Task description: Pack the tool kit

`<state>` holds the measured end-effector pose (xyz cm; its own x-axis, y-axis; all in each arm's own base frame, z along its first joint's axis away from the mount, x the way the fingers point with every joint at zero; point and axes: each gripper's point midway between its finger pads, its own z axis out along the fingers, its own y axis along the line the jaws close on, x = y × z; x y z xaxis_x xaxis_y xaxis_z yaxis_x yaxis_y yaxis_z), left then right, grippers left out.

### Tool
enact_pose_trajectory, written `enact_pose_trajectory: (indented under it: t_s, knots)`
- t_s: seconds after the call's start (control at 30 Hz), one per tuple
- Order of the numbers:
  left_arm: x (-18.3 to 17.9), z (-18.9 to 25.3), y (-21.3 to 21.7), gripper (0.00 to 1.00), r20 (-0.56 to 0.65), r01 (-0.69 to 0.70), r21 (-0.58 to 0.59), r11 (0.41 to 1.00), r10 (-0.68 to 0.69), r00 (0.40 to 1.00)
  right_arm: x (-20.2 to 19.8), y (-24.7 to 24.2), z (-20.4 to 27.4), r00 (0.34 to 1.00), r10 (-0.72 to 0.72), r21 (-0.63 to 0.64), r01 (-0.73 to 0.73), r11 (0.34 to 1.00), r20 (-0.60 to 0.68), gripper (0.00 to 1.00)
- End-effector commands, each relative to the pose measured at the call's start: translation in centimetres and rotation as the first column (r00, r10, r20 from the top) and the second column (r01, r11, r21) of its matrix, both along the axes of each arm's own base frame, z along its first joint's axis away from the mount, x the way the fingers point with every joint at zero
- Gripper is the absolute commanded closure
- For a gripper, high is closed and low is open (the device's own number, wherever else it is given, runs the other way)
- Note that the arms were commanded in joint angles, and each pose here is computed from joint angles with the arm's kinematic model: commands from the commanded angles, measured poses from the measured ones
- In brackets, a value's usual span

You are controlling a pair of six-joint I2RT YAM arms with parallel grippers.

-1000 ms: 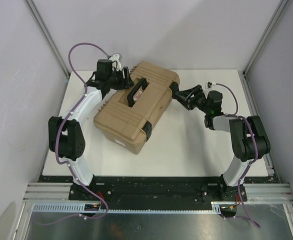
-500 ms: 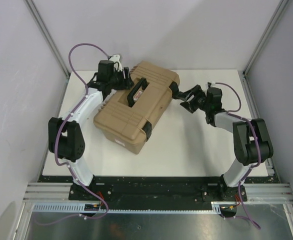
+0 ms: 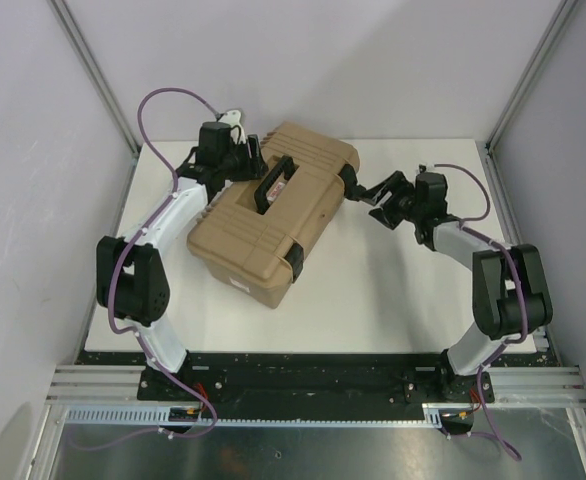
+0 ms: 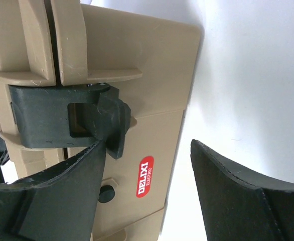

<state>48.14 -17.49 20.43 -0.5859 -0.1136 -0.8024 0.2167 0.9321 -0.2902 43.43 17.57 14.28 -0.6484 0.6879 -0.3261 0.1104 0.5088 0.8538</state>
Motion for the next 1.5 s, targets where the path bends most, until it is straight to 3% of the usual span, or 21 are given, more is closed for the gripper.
enact_pose_trajectory:
  t_s: [0.0,0.3,0.5,0.87,1.17,1.47]
  knots:
    - [-7.4,-7.9,-4.0,0.82,-0.356,0.092,-0.047,0.995,-0.103,0.929,0.7,-2.9,3.3,0.995,-0.054,-0.096,0.062,0.993,0.08,0.29]
    - [-9.1,-9.0,-4.6,0.63,-0.426,0.058,-0.105,0.993,-0.098,0.899,0.4,-5.4,2.6,0.995,-0.055,-0.394,0.017,0.919,-0.084,0.59]
    - [-12.1,-9.9,-6.4,0.61,-0.544,0.007,-0.232,0.973,-0.136,0.828,-0.8,-5.1,0.1,0.972,-0.095,-0.574,-0.047,0.817,-0.216,0.73]
    - [-17.0,-10.6,-9.5,0.69,-0.688,-0.09,-0.372,0.924,-0.209,0.695,0.5,-4.7,-0.3,0.954,-0.152,-0.679,-0.068,0.731,-0.259,0.78]
    - [-17.4,-10.9,-9.6,0.7,-0.693,-0.086,-0.381,0.921,-0.223,0.685,2.5,-4.9,0.5,0.955,-0.174,-0.712,-0.05,0.7,-0.239,0.79]
    - [-17.5,-11.7,-10.0,0.68,-0.697,-0.054,-0.379,0.924,-0.247,0.673,4.0,-5.3,-1.5,0.954,-0.124,-0.681,-0.102,0.725,-0.275,0.81]
